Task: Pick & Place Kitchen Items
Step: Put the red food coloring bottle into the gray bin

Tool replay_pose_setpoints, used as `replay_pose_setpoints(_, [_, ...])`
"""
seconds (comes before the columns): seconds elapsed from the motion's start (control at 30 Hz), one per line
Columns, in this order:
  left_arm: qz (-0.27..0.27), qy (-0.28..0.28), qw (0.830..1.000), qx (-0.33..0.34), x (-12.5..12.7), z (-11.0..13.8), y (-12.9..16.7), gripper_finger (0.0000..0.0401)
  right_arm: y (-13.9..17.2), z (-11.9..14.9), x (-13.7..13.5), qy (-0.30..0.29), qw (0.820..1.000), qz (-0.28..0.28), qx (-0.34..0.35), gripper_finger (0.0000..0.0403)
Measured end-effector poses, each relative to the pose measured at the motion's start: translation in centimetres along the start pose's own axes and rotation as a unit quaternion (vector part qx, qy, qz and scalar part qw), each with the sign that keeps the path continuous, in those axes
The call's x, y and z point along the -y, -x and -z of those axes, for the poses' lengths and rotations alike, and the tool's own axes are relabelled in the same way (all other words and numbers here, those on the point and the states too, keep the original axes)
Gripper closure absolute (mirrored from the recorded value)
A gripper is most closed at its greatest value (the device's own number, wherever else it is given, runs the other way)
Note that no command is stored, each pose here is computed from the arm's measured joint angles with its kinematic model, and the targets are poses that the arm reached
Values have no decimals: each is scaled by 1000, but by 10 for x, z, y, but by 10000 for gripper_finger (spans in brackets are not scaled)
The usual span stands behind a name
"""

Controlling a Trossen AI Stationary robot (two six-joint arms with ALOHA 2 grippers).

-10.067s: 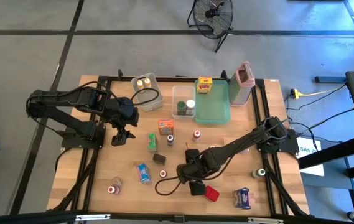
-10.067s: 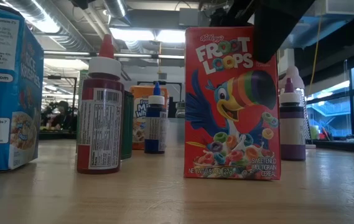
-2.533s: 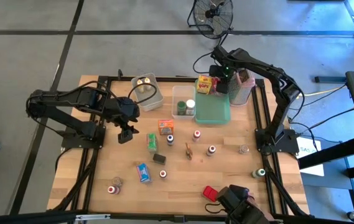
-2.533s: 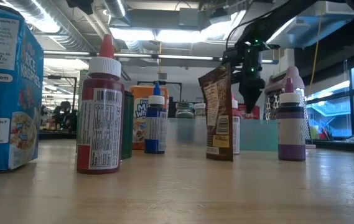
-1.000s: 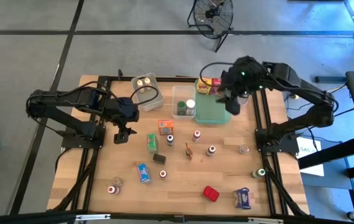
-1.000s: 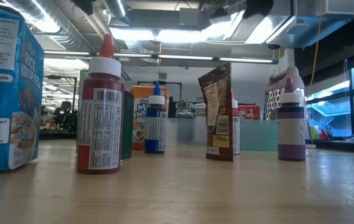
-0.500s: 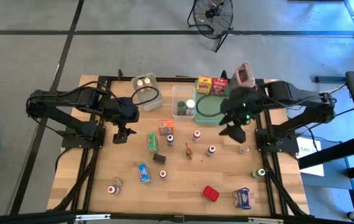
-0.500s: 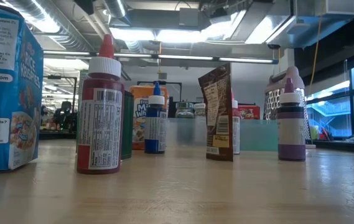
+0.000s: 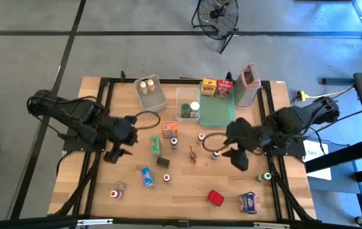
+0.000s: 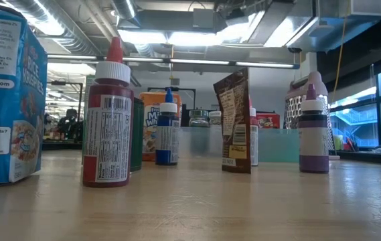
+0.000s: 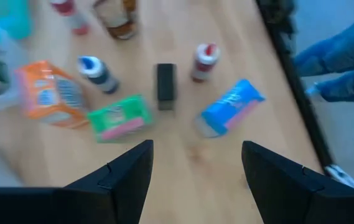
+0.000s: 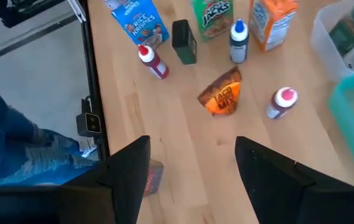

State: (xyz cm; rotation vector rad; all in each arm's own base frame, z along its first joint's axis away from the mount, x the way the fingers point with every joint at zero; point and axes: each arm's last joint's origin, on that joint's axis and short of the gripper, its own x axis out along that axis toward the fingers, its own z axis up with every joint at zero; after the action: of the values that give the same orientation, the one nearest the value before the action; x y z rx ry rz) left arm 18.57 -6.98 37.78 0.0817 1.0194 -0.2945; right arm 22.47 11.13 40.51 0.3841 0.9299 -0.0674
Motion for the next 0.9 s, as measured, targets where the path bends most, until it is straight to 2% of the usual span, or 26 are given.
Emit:
replay_pose_setpoints(0.2, [66,-9,998,-19,38,8,1,162,-23,7,-23,25,1000,-1,-10,165])
replay_pose_setpoints(0.3, [105,-14,994,-33,57,14,4,162,-35,8,-29,31,999,10,-23,165])
replay_pose_setpoints(0.43, [129,-9,990,-48,77,23,7,162,-46,8,-32,35,999,20,-32,165])
replay_pose_setpoints(0.67, [78,-28,993,-88,102,39,2,162,-48,8,-31,38,998,27,-30,165])
replay_pose_setpoints(0.9, [60,7,991,-122,126,39,-19,162,-48,8,-30,73,996,31,-32,165])
